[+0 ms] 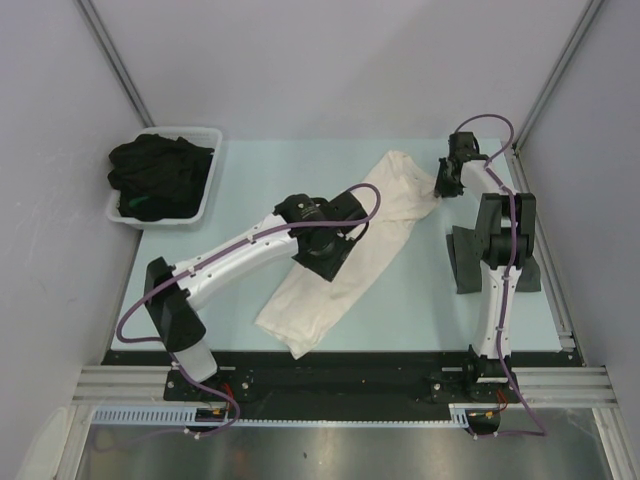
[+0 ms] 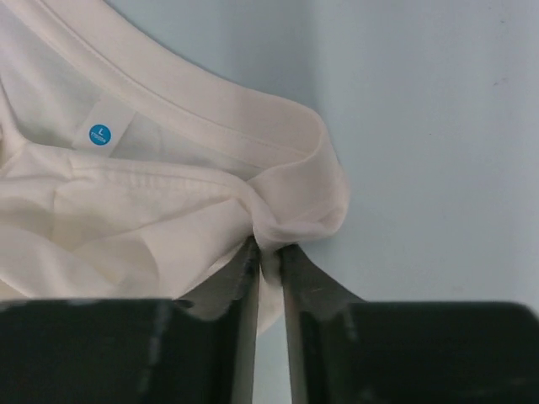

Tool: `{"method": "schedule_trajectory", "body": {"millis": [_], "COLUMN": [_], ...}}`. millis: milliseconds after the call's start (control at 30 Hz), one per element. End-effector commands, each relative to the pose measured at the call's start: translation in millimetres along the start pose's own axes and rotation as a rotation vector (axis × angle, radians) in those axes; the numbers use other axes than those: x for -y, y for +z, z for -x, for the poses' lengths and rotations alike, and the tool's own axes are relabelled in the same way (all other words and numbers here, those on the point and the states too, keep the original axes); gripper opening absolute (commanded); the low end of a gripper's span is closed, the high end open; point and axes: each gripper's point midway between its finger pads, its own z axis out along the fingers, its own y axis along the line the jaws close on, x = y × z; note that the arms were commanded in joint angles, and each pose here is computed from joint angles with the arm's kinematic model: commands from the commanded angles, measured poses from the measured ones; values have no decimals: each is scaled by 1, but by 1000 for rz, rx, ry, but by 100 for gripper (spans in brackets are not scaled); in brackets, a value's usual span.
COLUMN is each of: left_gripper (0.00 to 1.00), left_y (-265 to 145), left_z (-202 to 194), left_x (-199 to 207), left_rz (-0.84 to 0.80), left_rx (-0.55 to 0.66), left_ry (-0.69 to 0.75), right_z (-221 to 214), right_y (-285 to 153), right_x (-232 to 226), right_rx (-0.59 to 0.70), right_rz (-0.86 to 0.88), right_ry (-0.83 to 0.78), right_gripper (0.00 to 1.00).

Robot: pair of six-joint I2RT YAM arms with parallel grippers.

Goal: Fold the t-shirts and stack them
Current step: Rotate the tshirt 75degrees

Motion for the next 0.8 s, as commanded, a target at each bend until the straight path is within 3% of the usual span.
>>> {"method": "schedule_trajectory", "body": {"millis": [0, 167, 433, 767], "left_gripper": [58, 58, 59, 59], "left_y": [-7, -5, 6, 13], "left_z": [10, 6, -5, -7], "left_x": [-2, -3, -2, 0], "left_rz": [0, 6, 3, 10], "left_rx": [24, 17, -29, -59], "left_ry": [-26, -41, -42, -37], "right_z": [-17, -4, 35, 47], "right_y": [25, 24, 38, 59], "right_x": [20, 21, 12, -2], "right_rx": [-48, -11, 45, 81], "right_rz": [-34, -35, -17, 26], "right_ry": [18, -1, -16, 5], "right_gripper": [10, 0, 0, 0]}}
